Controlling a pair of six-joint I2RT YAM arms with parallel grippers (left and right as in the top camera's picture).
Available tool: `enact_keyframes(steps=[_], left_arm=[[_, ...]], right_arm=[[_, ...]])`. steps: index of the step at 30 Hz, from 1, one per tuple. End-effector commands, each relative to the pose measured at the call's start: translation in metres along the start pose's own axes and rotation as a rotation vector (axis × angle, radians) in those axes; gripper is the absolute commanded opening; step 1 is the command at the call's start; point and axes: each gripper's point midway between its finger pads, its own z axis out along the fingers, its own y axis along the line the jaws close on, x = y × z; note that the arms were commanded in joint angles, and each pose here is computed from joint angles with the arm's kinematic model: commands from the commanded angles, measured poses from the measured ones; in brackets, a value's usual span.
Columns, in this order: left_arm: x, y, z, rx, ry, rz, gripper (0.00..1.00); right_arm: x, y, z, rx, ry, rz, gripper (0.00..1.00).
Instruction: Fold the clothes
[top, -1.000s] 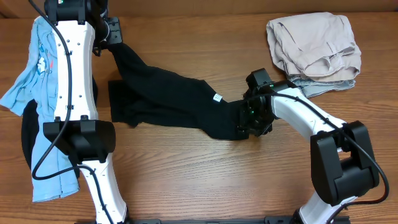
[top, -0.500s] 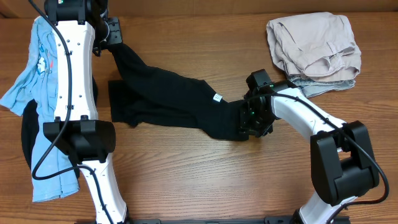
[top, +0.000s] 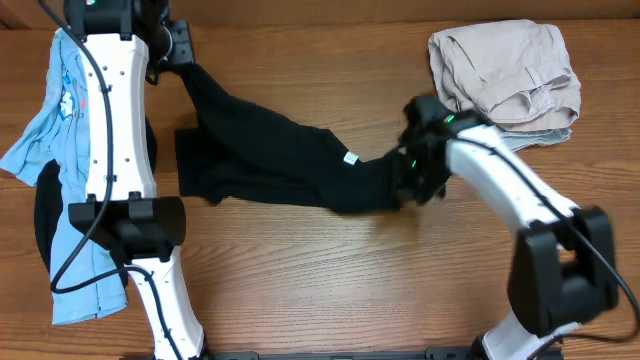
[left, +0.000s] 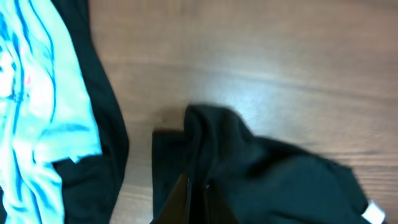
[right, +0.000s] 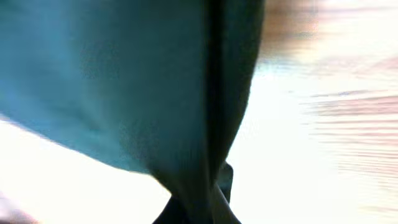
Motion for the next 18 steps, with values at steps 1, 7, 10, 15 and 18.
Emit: enact_keyframes(steps=[1, 7, 10, 15, 18], left_arm=[[-0.025, 0.001, -0.092, 0.042, -0.230, 0.006, 0.04], [-0.036, 0.017, -0.193, -0.008, -0.494, -0.021, 0.04], [-0.033, 0.026, -0.236, -0.033, -0.602, -0.040, 0.04], [-0.024, 0.038, -0.274, -0.076, -0.685, -0.064, 0.05], [-0.020, 0.041, -0.281, -0.091, -0.695, -0.072, 0.04]], right_arm=[[-0.039, 0.016, -0.117, -0.069, -0.311, -0.033, 0.04], [-0.050, 0.004, -0.242, -0.091, -0.574, 0.022, 0.04], [-0.047, -0.004, -0.282, -0.096, -0.655, 0.051, 0.04], [-0.040, -0.022, -0.296, -0.082, -0.664, 0.103, 0.06], [-0.032, -0.026, -0.289, -0.070, -0.622, 0.116, 0.06]])
